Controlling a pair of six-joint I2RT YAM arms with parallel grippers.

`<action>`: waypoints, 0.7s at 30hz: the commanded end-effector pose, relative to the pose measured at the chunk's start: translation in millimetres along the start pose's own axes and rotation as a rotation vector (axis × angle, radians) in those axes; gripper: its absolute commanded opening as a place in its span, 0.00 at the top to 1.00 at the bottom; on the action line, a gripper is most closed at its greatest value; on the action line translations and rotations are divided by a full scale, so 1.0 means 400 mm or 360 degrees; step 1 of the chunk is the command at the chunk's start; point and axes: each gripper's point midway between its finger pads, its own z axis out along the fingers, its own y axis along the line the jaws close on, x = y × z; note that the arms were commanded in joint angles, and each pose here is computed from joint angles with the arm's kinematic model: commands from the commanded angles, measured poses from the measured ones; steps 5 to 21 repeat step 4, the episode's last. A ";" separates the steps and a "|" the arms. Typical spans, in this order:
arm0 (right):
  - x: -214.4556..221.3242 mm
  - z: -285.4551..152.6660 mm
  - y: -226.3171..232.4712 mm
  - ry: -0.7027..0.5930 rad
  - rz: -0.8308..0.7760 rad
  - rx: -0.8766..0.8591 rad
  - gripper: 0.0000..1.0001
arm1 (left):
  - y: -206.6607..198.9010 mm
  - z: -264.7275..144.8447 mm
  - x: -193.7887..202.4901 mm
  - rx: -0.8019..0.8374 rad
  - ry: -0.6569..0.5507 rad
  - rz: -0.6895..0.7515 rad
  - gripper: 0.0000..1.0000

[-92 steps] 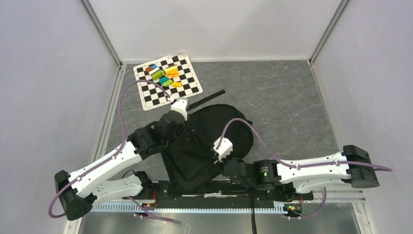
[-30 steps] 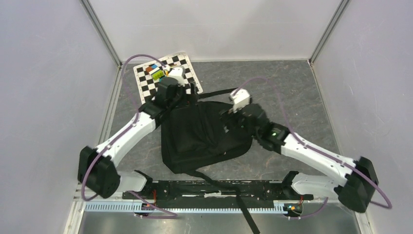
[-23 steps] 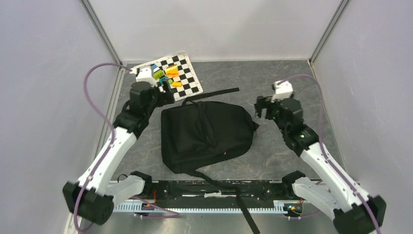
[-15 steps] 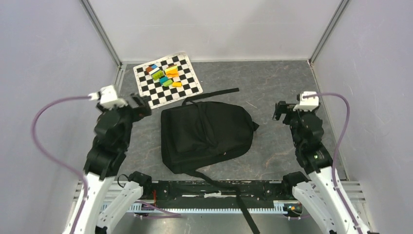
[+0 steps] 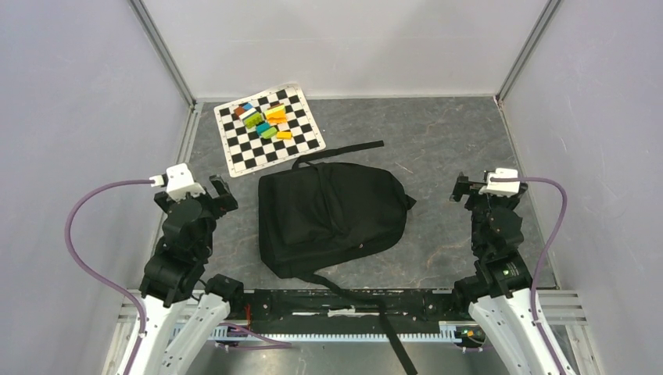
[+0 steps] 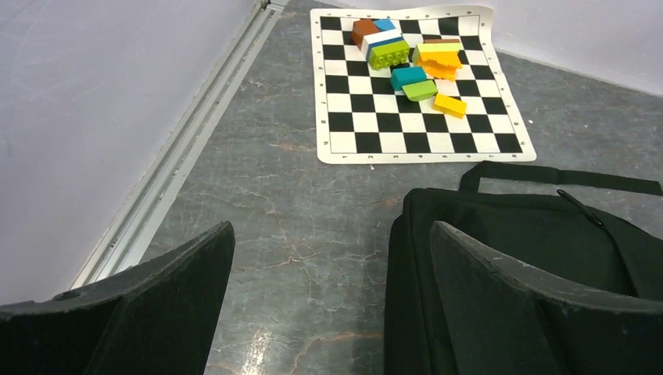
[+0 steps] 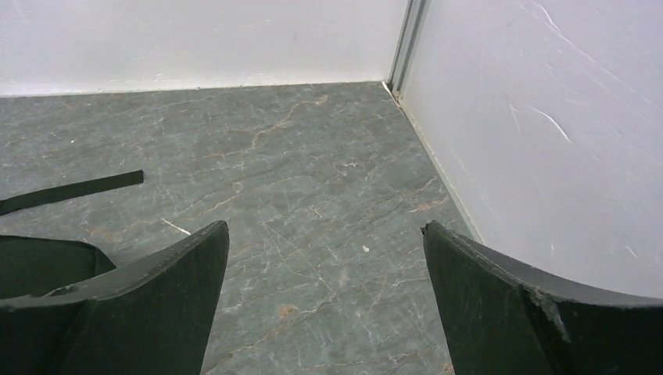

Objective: Pack the student bag
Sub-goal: Reset both arms

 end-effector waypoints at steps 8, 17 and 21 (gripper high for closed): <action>-0.051 0.000 -0.023 -0.0100 -0.0013 0.0061 0.02 | 0.011 -0.005 -0.028 -0.0040 -0.0068 -0.0063 0.00; -0.051 0.000 -0.023 -0.0100 -0.0013 0.0061 0.02 | 0.011 -0.005 -0.028 -0.0040 -0.0068 -0.0063 0.00; -0.051 0.000 -0.023 -0.0100 -0.0013 0.0061 0.02 | 0.011 -0.005 -0.028 -0.0040 -0.0068 -0.0063 0.00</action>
